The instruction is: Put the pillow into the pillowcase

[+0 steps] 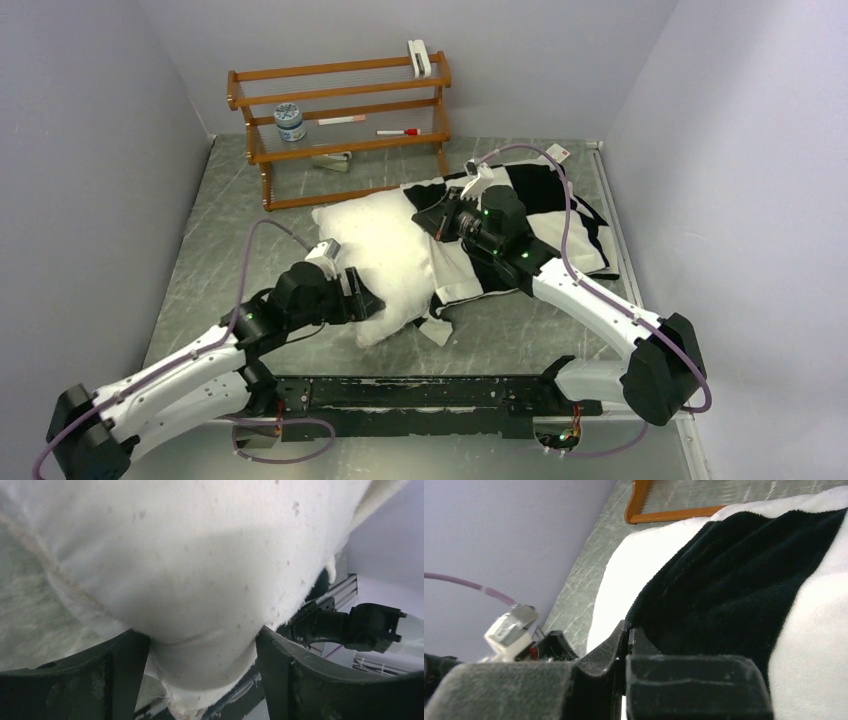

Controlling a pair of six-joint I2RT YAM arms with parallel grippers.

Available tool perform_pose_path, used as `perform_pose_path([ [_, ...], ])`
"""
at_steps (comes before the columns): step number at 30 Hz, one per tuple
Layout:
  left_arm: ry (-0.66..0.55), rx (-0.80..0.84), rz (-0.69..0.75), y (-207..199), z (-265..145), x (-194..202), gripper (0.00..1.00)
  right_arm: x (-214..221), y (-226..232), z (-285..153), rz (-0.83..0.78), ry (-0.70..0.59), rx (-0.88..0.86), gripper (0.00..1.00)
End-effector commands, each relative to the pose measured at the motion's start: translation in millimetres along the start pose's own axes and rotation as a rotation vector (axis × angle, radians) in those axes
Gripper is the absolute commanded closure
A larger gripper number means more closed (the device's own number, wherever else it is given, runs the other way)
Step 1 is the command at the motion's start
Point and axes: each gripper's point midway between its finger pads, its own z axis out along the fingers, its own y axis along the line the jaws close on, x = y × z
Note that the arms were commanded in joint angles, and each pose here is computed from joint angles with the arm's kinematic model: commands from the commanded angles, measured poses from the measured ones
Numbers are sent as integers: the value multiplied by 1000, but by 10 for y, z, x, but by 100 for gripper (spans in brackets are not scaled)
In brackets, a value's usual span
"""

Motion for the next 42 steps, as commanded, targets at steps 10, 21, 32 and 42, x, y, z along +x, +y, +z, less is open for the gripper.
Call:
perform_pose_path([
  [10,-144,182,-50,-767,800,-635,95,108,876,-127,-54,119,-215,100],
  [21,-204,162,-52,-749,692,-762,95,113,-246,-785,-299,155,382,49],
  [32,-269,181,-40,-977,692,-1046,95,715,-489,-1089,-328,344,525,38],
  [42,-284,173,-36,-1025,712,-1127,95,994,-614,-899,-457,389,563,34],
])
